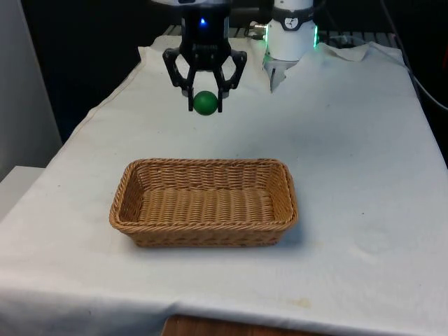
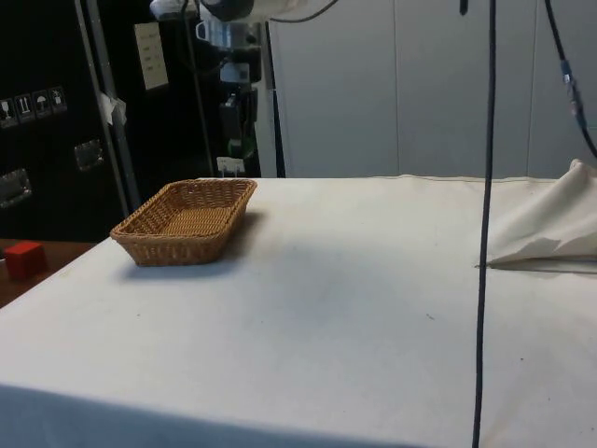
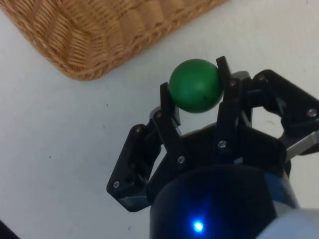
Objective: Pick up the ball and place it into the basket.
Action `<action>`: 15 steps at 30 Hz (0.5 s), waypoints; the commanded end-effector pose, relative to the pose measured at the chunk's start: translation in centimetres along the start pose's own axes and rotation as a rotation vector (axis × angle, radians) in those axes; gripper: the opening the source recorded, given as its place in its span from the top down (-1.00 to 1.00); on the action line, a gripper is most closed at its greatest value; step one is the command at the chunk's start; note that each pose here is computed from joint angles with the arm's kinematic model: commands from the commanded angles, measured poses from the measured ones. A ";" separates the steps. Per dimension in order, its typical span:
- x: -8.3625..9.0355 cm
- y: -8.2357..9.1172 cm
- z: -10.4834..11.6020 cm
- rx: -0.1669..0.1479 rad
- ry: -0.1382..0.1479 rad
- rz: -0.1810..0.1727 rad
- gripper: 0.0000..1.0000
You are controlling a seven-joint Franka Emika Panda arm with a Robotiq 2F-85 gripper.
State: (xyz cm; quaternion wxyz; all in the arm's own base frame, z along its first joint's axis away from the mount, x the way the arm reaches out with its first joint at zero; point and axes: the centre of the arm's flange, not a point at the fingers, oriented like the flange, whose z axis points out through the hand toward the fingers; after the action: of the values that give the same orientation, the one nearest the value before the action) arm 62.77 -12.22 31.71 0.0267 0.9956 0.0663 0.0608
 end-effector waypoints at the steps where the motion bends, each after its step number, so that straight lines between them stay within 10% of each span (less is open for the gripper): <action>1: 0.4 -0.2 0.1 -0.003 -0.003 0.000 0.97; 15: 4.2 -2.0 2.2 0.007 0.001 -0.021 0.97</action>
State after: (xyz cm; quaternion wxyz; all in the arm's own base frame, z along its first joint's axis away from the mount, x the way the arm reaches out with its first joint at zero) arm 66.58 -9.81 30.11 0.0316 0.9947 0.0751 0.0628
